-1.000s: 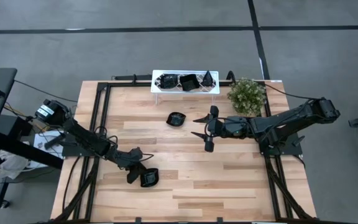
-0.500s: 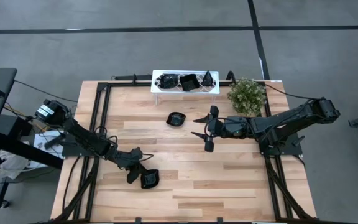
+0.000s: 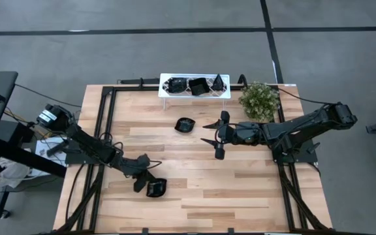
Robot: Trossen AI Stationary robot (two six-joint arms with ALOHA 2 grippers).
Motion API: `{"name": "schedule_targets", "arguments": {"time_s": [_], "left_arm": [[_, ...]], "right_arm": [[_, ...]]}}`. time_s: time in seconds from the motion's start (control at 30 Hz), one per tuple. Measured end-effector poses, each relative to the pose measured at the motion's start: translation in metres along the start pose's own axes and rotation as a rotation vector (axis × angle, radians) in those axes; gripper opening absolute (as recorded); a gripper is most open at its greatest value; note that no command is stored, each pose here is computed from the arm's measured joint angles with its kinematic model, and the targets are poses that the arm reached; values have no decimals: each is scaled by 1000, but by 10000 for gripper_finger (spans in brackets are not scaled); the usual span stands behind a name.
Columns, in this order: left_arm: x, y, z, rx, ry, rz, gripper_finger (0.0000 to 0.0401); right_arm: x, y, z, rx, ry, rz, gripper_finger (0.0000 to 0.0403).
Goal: Pick & Place Mini shaped plates
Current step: Stack the bottom leaf-shaped plate on top of the leaf-shaped plates on the shelf
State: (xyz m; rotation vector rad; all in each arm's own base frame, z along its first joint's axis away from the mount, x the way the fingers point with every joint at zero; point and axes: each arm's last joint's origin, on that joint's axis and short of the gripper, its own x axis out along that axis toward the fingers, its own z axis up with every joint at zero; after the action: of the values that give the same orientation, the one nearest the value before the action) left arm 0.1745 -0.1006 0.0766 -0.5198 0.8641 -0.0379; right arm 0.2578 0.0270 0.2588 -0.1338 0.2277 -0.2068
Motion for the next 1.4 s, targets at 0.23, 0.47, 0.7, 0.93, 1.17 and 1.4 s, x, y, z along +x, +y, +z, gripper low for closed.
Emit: {"name": "schedule_targets", "arguments": {"time_s": [0.23,0.47,0.7,0.93,1.17,1.4], "left_arm": [[-11,-1,23,-44,-224,35,11],[-41,6,72,-54,-467,18,7],[-74,18,130,32,-510,195,7],[-123,39,194,52,-517,413,7],[-162,71,244,92,-570,580,7],[-150,109,276,133,-473,640,7]], "right_arm": [[0,-1,4,16,-40,-10,230],[0,-3,10,32,-97,-21,230],[0,-3,10,12,-102,-25,230],[0,-4,14,-25,-137,-32,230],[1,-10,16,-23,-155,-57,230],[4,-21,14,-18,-145,-102,230]]}}
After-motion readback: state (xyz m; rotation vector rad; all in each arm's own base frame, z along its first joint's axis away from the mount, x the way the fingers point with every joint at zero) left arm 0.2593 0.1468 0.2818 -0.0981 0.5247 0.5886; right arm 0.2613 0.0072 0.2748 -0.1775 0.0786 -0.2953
